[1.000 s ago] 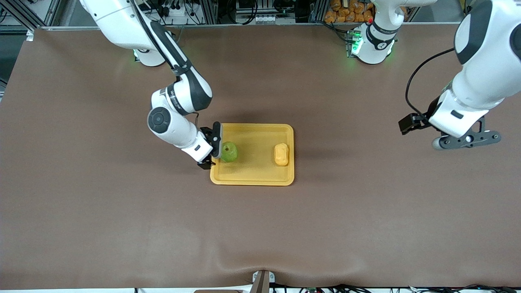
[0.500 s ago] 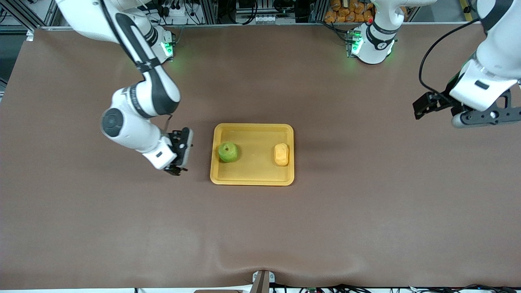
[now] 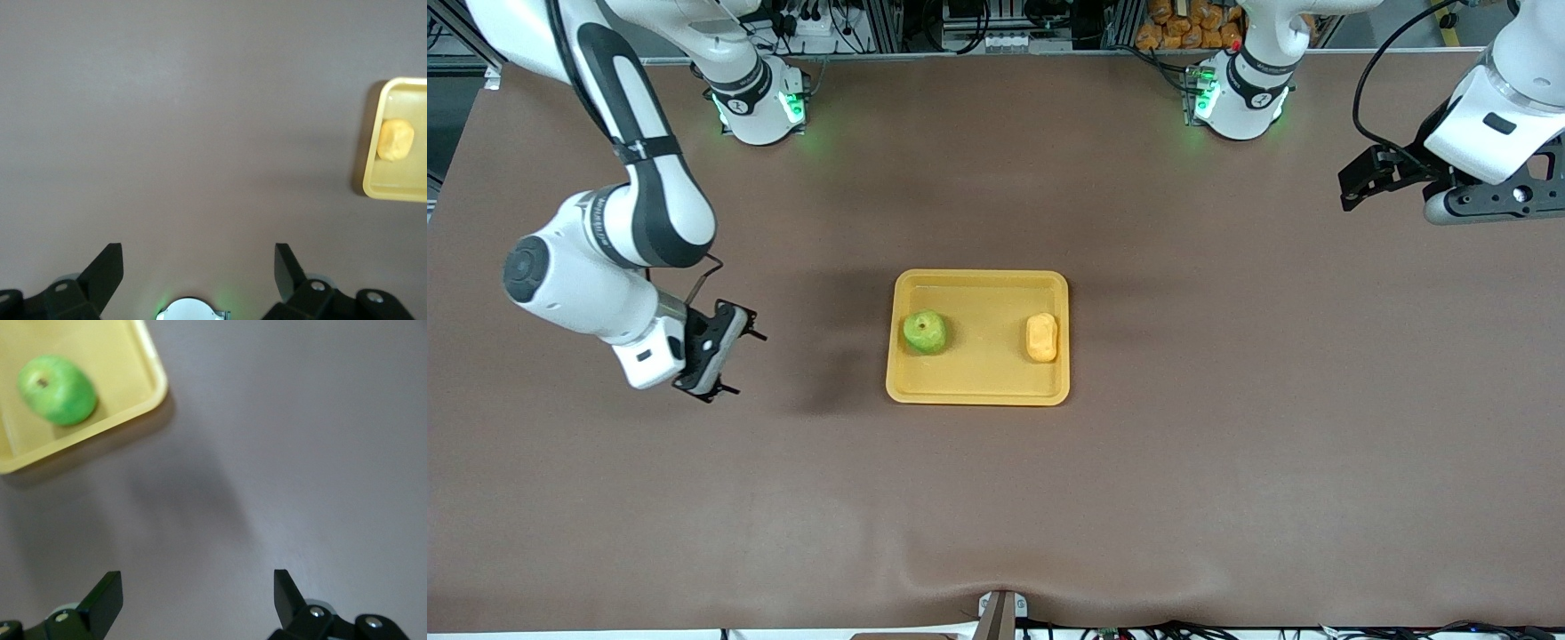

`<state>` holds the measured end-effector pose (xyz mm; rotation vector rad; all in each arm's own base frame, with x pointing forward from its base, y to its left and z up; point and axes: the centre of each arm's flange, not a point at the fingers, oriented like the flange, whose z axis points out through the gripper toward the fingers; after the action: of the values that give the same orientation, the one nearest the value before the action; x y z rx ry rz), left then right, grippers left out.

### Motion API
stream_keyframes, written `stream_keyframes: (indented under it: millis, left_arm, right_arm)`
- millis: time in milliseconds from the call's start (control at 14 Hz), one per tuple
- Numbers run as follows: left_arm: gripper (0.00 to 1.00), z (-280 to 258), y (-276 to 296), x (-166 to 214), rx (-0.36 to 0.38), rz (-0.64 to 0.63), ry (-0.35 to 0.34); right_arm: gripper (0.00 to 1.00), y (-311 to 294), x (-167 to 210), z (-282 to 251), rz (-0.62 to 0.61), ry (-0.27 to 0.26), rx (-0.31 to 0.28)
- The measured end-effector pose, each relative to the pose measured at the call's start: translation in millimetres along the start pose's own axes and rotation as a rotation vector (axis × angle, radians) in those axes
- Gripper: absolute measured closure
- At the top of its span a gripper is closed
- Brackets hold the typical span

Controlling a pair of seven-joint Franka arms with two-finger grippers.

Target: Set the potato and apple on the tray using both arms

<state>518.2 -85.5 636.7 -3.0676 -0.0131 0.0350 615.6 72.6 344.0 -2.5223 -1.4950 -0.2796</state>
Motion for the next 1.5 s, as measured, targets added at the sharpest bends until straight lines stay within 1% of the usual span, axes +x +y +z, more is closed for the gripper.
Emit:
stream_keyframes:
  millis: [143, 286, 357, 571, 714, 786, 857, 1000, 1071, 1143, 1286, 1429, 1500]
  left_arm:
    - [0.0, -2, -6, -2, -0.009, 0.03, -0.004]
    - [0.0, -6, -14, -8, -0.009, 0.031, -0.015]
    - [0.0, -9, -17, -11, -0.009, 0.029, -0.019]
    - [0.0, -12, -20, -16, -0.009, 0.026, -0.023]
    - [0.0, -11, -20, -16, -0.009, 0.027, -0.026]
    - [0.0, -10, -19, -16, -0.01, 0.027, -0.028]
    - [0.0, -10, -19, -16, -0.015, 0.028, -0.03]
    - [0.0, -8, -17, -16, -0.026, 0.029, -0.034]
    - [0.0, -8, -17, -16, -0.028, 0.03, -0.036]
    - [0.0, -7, -16, -16, -0.029, 0.03, -0.038]
    - [0.0, -6, -16, -15, -0.029, 0.03, -0.041]
    - [0.0, -5, -16, -15, -0.03, 0.03, -0.042]
    - [0.0, -4, -16, -15, -0.029, 0.03, -0.043]
  right_arm:
    - [0.0, 10, -1, -13, 0.148, 0.017, -0.023]
    - [0.0, 17, 3, -27, 0.306, 0.036, -0.038]
    - [0.0, 19, 6, -35, 0.381, 0.033, -0.023]
    - [0.0, 22, 14, -70, 0.595, -0.009, 0.065]
    - [0.0, 21, 13, -85, 0.7, -0.047, 0.11]
    - [0.0, 21, 12, -90, 0.735, -0.068, 0.118]
    - [0.0, 22, 11, -97, 0.767, -0.095, 0.1]
    - [0.0, 19, 10, -122, 0.837, -0.163, 0.021]
    - [0.0, 13, 9, -138, 0.867, -0.191, 0.0]
    - [0.0, 4, 8, -157, 0.893, -0.207, -0.015]
    - [0.0, -15, 6, -200, 0.913, -0.222, -0.06]
    - [0.0, -35, 2, -239, 0.918, -0.216, -0.11]
    - [0.0, -43, -1, -255, 0.928, -0.214, -0.124]
